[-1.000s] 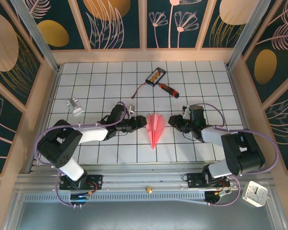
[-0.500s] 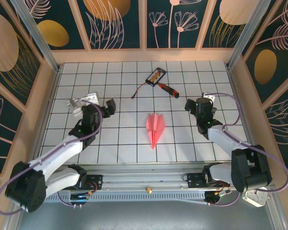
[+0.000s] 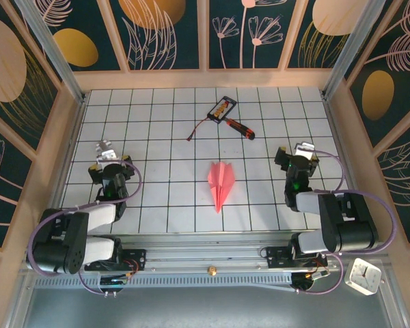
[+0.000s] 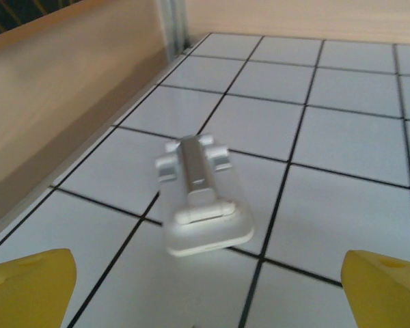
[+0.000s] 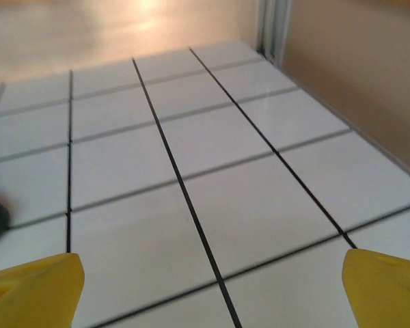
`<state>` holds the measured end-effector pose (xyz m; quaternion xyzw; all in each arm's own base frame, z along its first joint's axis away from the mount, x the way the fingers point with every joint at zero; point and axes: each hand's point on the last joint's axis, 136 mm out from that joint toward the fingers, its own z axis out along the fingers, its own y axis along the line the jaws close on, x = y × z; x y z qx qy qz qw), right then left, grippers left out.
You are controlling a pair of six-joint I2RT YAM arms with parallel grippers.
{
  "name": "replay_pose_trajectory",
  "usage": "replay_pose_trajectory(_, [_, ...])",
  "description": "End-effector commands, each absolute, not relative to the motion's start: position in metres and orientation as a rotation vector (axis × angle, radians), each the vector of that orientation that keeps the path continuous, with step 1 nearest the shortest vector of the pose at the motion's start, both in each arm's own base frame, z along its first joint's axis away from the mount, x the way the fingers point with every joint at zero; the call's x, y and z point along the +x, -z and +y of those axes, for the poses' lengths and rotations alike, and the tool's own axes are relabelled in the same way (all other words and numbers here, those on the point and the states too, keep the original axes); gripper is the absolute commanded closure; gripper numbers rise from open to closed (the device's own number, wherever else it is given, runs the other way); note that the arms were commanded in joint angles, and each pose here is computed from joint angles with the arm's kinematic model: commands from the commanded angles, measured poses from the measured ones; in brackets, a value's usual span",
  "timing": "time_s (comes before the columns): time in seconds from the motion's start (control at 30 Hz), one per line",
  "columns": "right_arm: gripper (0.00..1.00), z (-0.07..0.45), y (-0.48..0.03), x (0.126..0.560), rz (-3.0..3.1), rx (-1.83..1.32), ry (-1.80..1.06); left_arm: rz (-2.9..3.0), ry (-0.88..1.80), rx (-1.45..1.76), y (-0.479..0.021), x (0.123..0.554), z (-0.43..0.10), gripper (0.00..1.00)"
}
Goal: Fold a paper plane with a square sheet of paper (pick it up from the middle)
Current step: Reset both arms
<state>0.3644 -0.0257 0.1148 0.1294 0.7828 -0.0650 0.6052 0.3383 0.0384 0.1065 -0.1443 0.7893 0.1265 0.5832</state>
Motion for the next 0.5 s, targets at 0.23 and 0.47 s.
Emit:
replay_pose_trajectory(0.23, [0.02,-0.029,-0.14,0.356,1.558,0.227,0.02,1.599,-0.105,-0.309,-0.144,0.366,0.043,0.01])
replay_pose_trajectory(0.47, [0.01,-0.033,-0.131,0.367,1.622,0.261,0.042,1.637,-0.065,-0.206,-0.138,0.374,0.028,0.01])
